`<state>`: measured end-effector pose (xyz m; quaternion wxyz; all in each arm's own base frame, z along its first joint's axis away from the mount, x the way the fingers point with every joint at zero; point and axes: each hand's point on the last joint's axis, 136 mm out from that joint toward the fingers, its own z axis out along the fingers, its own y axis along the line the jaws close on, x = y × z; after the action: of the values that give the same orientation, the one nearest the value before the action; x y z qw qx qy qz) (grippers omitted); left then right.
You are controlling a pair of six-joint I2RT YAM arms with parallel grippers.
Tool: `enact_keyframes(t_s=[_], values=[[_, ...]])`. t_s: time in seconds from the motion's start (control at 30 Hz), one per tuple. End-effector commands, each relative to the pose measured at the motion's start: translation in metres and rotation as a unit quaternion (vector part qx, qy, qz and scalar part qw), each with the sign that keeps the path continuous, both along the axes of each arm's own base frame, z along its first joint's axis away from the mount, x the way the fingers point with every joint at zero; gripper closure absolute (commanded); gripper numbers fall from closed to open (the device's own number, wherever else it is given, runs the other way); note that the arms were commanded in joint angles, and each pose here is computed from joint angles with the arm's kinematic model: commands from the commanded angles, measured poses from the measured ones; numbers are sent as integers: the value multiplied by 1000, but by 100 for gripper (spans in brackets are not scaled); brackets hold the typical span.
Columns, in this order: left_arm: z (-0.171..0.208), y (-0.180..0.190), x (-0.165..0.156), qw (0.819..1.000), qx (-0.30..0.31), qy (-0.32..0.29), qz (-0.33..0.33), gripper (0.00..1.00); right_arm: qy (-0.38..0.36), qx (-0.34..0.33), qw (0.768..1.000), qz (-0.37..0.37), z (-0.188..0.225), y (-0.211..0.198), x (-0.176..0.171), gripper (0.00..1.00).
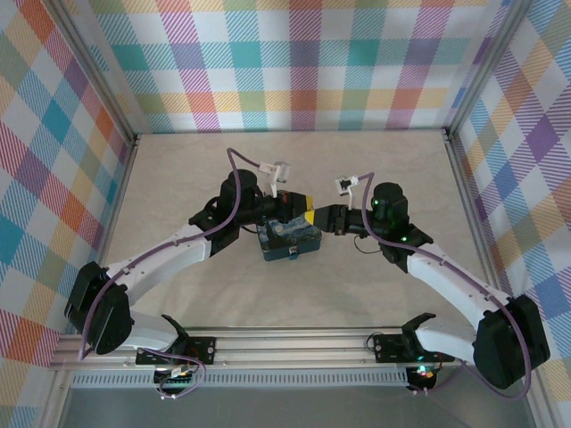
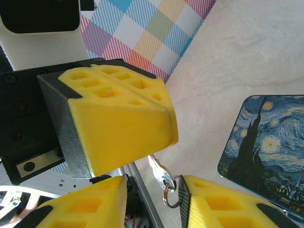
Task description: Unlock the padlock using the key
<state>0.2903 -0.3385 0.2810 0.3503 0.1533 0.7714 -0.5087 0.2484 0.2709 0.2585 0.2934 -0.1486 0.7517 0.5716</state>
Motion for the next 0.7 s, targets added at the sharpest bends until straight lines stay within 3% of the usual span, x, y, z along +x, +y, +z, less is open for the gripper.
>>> enact_keyframes(t_s=[0.0,0.43,0.67], values=[[12,4,3,1000,-9,-15,7,100,-31,15,999,17,17,6,-1,68],[10,5,5,1000,-7,-13,9,100,-25,0,1000,7,11,3,-2,97],[17,8,13,1000,-2,-22,9,97,-22,-29,999,7,2,0,-5,100]])
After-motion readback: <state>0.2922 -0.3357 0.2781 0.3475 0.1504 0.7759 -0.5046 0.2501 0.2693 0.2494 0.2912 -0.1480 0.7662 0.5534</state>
